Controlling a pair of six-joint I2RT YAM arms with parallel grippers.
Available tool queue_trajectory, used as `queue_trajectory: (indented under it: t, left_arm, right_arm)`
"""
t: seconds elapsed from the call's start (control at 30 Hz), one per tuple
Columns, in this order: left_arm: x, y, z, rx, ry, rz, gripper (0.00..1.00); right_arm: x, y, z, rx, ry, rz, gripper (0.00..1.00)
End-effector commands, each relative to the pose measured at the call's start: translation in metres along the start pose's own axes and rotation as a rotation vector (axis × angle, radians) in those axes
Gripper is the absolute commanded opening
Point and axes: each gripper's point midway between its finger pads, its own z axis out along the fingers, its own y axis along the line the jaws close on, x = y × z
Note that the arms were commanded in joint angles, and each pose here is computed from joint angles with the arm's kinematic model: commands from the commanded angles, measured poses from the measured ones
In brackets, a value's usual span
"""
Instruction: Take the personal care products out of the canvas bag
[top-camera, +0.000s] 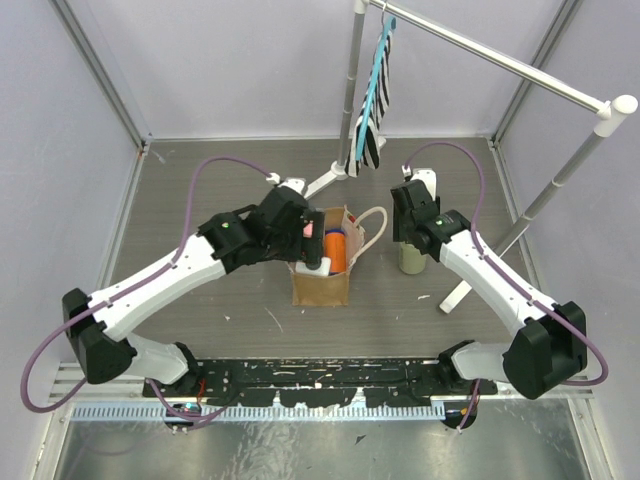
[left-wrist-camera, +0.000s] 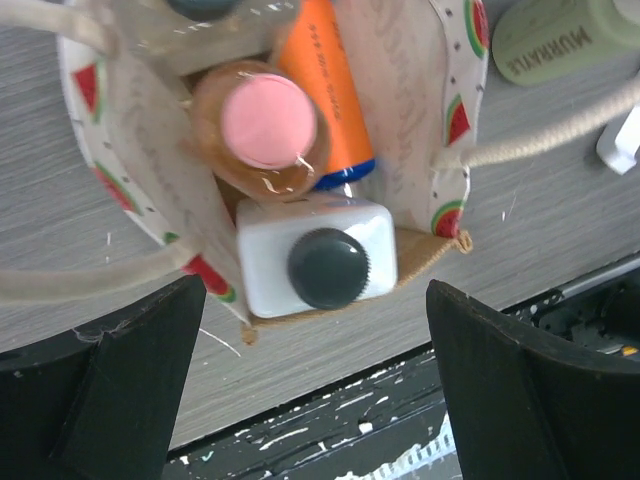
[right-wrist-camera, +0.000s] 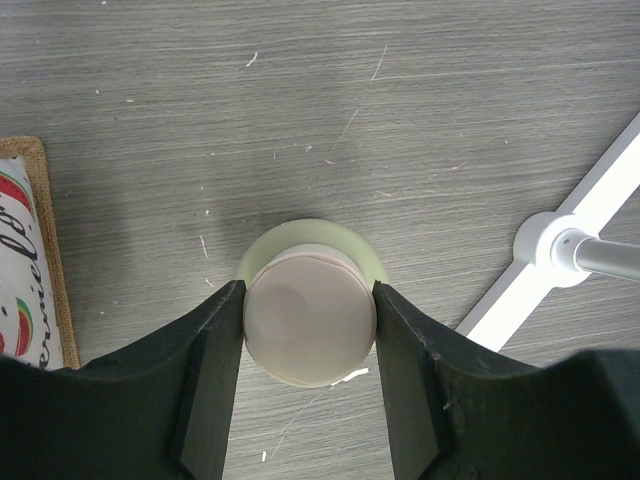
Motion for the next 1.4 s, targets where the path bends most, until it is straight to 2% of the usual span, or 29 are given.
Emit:
queue_trajectory:
  t: [0.0,0.17,0.33,0.57,0.67,0.73,0.8,0.93,1.0,1.17,1.37]
  left_arm:
    - [0.001,-0.015,-0.001,-0.026,-0.013,0.087,0.99]
    - [0.019,-0.014,0.022,-0.073,0.068,0.137,0.99]
    - [0.032,-0.01,0.036,-0.127,0.139,0.198,0.99]
    - [0.043,-0.002,0.048,-0.173,0.171,0.235,0.99]
    - [0.034,-0.001,0.041,-0.177,0.133,0.221,0.91]
    - [0.023,-0.002,0.032,-0.174,0.096,0.213,0.9]
    - [0.011,-0.004,0.021,-0.167,0.058,0.209,0.8]
    - [-0.016,-0.012,-0.003,-0.139,-0.001,0.208,0.49]
    - [-0.029,-0.015,-0.018,-0.131,-0.028,0.208,0.42]
    - [-0.066,-0.012,-0.062,-0.129,-0.15,0.183,0.42]
    - [-0.109,0.01,-0.133,-0.164,-0.316,0.133,0.42]
  right_arm:
    - [-0.043,-0.006,-0.017,-0.004,-0.176,0.101,0.6]
    - [-0.037,-0.011,-0.018,0.007,-0.172,0.101,0.88]
    - [-0.036,-0.015,-0.025,0.001,-0.179,0.113,0.99]
    - [-0.046,-0.017,-0.041,-0.029,-0.209,0.138,1.0]
    - [-0.054,-0.016,-0.051,-0.057,-0.227,0.148,1.0]
    - [-0.058,-0.016,-0.057,-0.072,-0.236,0.158,1.0]
    - [-0.064,-0.014,-0.065,-0.099,-0.248,0.164,1.0]
    - [-0.078,-0.002,-0.084,-0.173,-0.284,0.17,1.0]
    - [-0.082,0.006,-0.093,-0.21,-0.3,0.162,1.0]
    - [-0.089,0.032,-0.116,-0.316,-0.314,0.139,1.0]
    - [-0.098,0.085,-0.153,-0.529,-0.355,0.091,1.0]
